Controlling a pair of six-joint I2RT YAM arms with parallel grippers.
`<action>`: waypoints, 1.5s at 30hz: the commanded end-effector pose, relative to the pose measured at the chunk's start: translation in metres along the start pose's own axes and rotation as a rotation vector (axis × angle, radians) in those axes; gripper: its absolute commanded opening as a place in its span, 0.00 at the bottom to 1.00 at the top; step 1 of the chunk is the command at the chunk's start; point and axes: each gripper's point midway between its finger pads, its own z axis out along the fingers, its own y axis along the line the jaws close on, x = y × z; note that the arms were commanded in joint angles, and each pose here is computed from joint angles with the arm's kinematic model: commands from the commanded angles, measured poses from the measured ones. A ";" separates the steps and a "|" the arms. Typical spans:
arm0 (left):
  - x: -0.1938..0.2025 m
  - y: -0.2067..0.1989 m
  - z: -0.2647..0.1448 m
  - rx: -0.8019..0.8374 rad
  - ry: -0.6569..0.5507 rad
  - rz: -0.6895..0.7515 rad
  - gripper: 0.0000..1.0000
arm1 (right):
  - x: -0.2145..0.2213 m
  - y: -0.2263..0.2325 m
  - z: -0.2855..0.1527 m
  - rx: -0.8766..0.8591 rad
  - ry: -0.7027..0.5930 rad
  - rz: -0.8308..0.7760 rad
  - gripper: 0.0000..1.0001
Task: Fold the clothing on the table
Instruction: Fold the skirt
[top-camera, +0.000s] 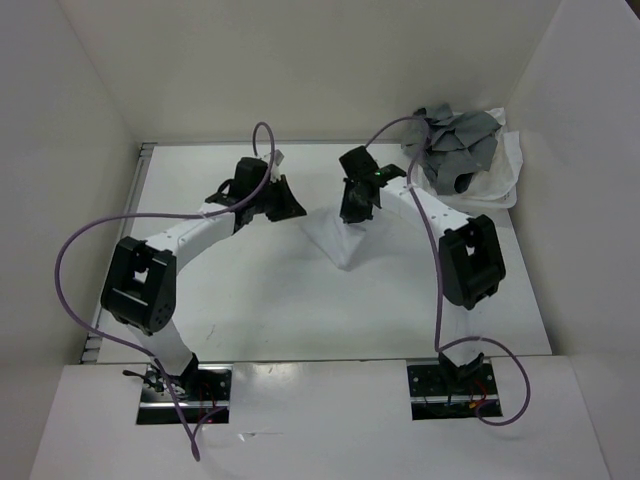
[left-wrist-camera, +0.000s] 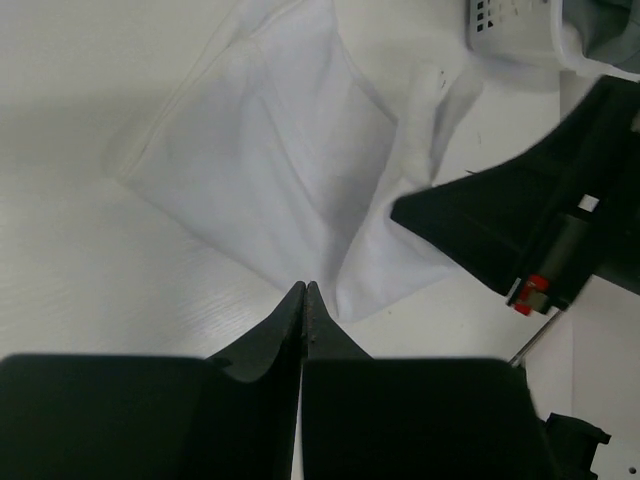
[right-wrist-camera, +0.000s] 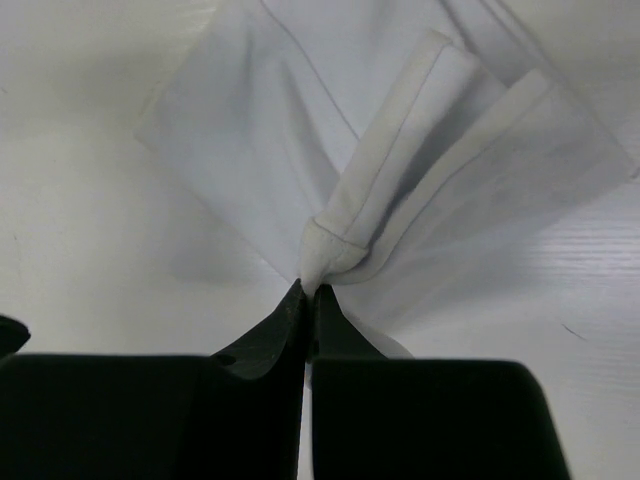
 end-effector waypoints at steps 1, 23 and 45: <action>-0.002 0.011 -0.014 -0.050 -0.017 0.019 0.00 | -0.013 0.026 0.005 -0.046 -0.035 -0.041 0.00; 0.015 0.038 -0.025 -0.132 0.009 0.002 0.00 | -0.068 0.076 0.059 -0.045 -0.075 -0.073 0.00; 0.043 -0.009 0.049 0.097 0.155 -0.024 0.00 | 0.073 -0.013 -0.030 -0.050 0.048 0.016 0.00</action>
